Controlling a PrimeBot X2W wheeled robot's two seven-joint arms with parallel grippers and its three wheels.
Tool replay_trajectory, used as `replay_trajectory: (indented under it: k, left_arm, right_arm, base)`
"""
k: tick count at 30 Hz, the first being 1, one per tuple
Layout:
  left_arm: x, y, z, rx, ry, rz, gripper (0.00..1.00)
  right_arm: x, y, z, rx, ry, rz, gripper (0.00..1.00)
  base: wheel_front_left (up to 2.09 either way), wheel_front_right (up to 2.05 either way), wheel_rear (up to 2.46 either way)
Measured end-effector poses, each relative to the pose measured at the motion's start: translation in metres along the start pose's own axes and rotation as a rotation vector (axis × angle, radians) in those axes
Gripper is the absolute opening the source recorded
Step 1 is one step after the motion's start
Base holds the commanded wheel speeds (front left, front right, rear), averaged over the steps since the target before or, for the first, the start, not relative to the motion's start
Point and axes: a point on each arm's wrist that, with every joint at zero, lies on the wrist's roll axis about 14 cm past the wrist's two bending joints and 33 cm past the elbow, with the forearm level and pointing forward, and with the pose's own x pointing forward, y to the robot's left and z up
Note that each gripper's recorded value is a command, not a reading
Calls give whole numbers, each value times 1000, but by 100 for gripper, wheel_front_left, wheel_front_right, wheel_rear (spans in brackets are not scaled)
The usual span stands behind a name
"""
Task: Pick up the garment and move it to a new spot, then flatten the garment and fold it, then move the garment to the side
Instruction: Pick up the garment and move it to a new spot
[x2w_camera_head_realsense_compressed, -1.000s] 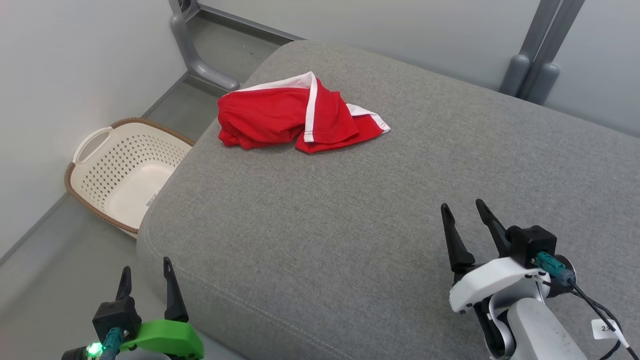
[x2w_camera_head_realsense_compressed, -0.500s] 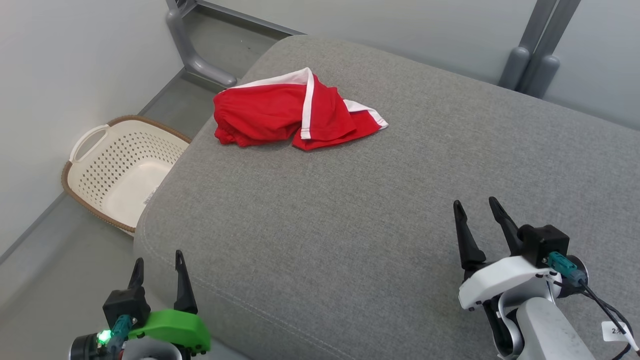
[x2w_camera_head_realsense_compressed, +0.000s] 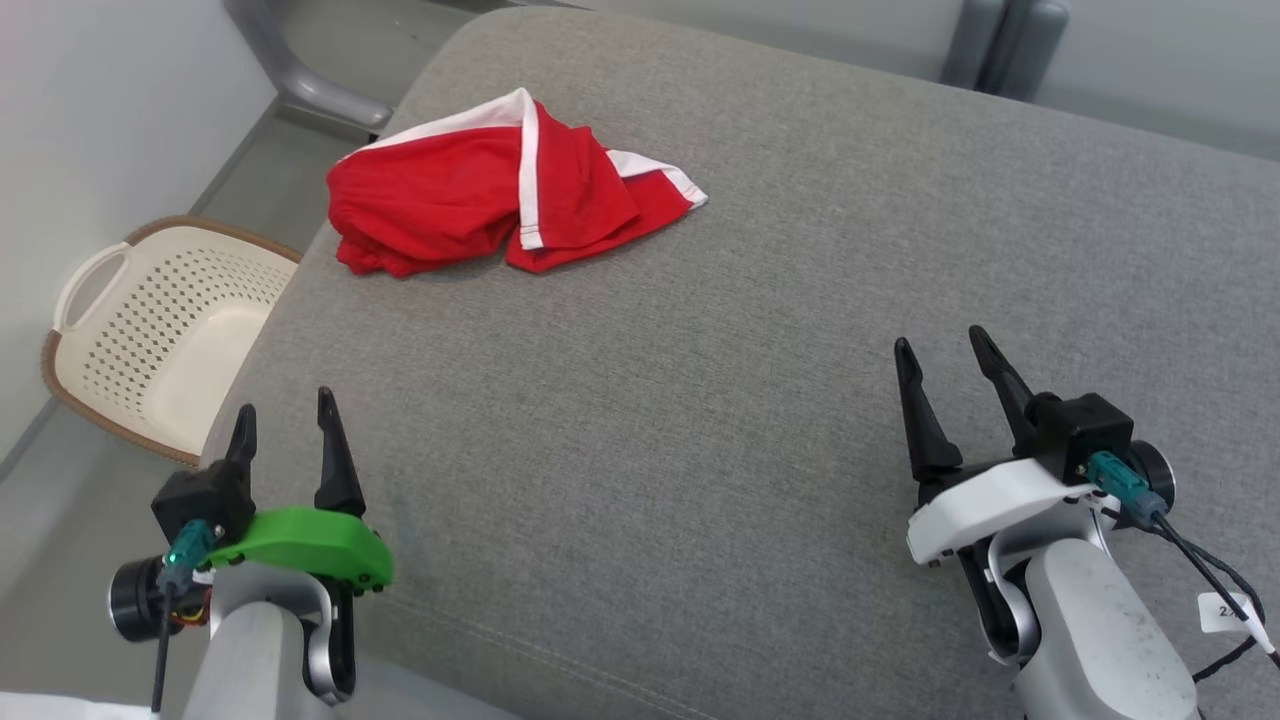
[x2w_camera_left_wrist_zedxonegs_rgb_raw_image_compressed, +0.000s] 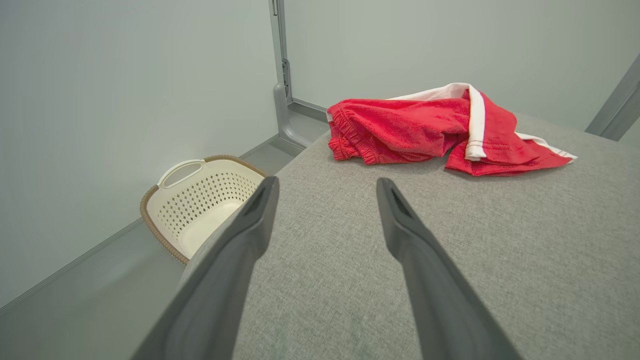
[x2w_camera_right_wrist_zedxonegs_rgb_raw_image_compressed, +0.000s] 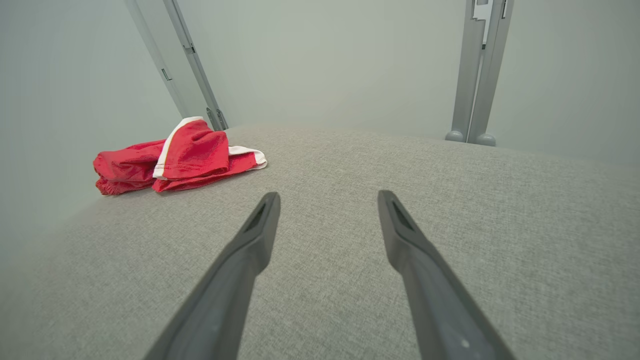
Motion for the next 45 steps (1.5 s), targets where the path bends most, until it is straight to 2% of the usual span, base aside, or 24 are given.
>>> replay_trajectory:
  k: [15, 23, 36, 43, 44, 45]
  left_arm:
    - [83, -55, -9, 84, 53, -131, 100]
    - [121, -72, -15, 132, 76, -162, 100]
    - [155, -90, -55, 216, 212, -181, 100]
    - [154, -88, -84, 242, 318, -160, 98]
    - [153, -90, -86, 239, 329, -163, 43]
    - [152, -92, -87, 236, 334, -164, 10]
  right_arm:
    - [9, -47, 5, -15, -53, -76, 100]
    - [2, -68, 8, -29, -74, -115, 100]
    - [-23, -110, 0, -60, -43, -222, 100]
    - [-32, -122, -2, -67, -33, -260, 100]
    - [-32, -123, -2, -67, -33, -263, 100]
    - [-32, -123, -1, -67, -34, -264, 100]
  base:
    - [0, 0, 0]
    - [0, 0, 0]
    - [0, 0, 0]
    - [0, 0, 0]
    - [0, 0, 0]
    - [0, 0, 0]
